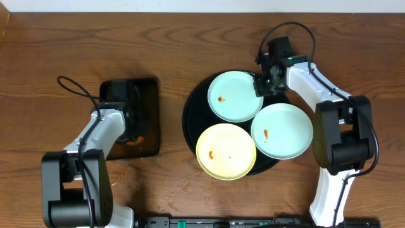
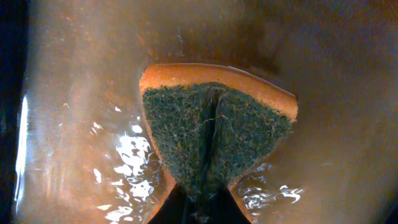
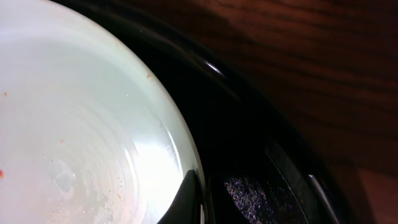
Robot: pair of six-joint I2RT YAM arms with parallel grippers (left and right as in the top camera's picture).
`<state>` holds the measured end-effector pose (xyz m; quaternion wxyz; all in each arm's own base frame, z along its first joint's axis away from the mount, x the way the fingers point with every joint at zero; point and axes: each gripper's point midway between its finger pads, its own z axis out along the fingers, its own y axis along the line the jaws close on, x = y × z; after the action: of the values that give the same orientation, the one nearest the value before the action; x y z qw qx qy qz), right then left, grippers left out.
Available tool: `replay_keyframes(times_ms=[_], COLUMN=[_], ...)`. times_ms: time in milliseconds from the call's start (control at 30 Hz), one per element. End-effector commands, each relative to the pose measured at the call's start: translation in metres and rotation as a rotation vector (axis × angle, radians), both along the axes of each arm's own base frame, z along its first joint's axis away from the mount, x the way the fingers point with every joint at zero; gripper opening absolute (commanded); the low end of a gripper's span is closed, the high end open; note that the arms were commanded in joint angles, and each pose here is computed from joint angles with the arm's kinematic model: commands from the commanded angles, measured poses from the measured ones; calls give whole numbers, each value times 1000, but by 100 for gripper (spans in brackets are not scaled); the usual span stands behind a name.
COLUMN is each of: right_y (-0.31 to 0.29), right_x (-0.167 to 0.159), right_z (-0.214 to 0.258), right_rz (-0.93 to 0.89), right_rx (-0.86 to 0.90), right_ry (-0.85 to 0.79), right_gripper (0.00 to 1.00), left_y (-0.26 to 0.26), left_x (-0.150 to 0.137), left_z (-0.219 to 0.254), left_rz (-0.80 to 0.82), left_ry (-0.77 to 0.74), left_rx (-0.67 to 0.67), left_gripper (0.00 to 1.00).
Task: Clean dirty plates on tray and stack at the side
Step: 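Lift the wet sponge out of the water tray with left gripper, then wipe the sponge across the top light blue plate with left gripper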
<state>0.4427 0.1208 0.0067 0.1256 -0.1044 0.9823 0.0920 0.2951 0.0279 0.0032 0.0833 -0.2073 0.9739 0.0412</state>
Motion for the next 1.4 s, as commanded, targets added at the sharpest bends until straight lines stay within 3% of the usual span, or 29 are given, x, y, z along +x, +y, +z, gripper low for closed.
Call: replay_keyframes(times_ms=[0,167,367,600,833,1000,1133,1267,1367], right_y=[-14,-14,-15,-15,-16,-16,-16,-16,-16], right_x=[-10,-11,-13,-14,-17,-17,-17,-17,-17], right_z=[-16,-16,-17,-18,-20,-20,-20,-20,-20], right_rz=[-26,-27,-41,-70,-76,-76,-76,-76,-76], right_rx=[-83,-83,-82,-78,-78,-78,-78,-78,-79], right_ry=[40,44,56,65,74,75,75,75,76], right_gripper=[1,1,1,1,1,1,1,1,1], left_y=[0,-12,-91,-180,-271,-304,-334,-325,-296], left_x=[-2,28,78,97,104,107,103,101,107], left_z=[4,60,121,134,106,66,44,9,-8], left_rz=[1,-32,-195,-324,-421,-392,-410,-367,-353], left_ry=[17,-77,-279,-410,-449,-417,-376,-310,-308], left_rx=[-2,-51,-261,-344,-440,-491,-615,-575,-427], left_gripper=[7,7,7,7,7,8,7,7,7])
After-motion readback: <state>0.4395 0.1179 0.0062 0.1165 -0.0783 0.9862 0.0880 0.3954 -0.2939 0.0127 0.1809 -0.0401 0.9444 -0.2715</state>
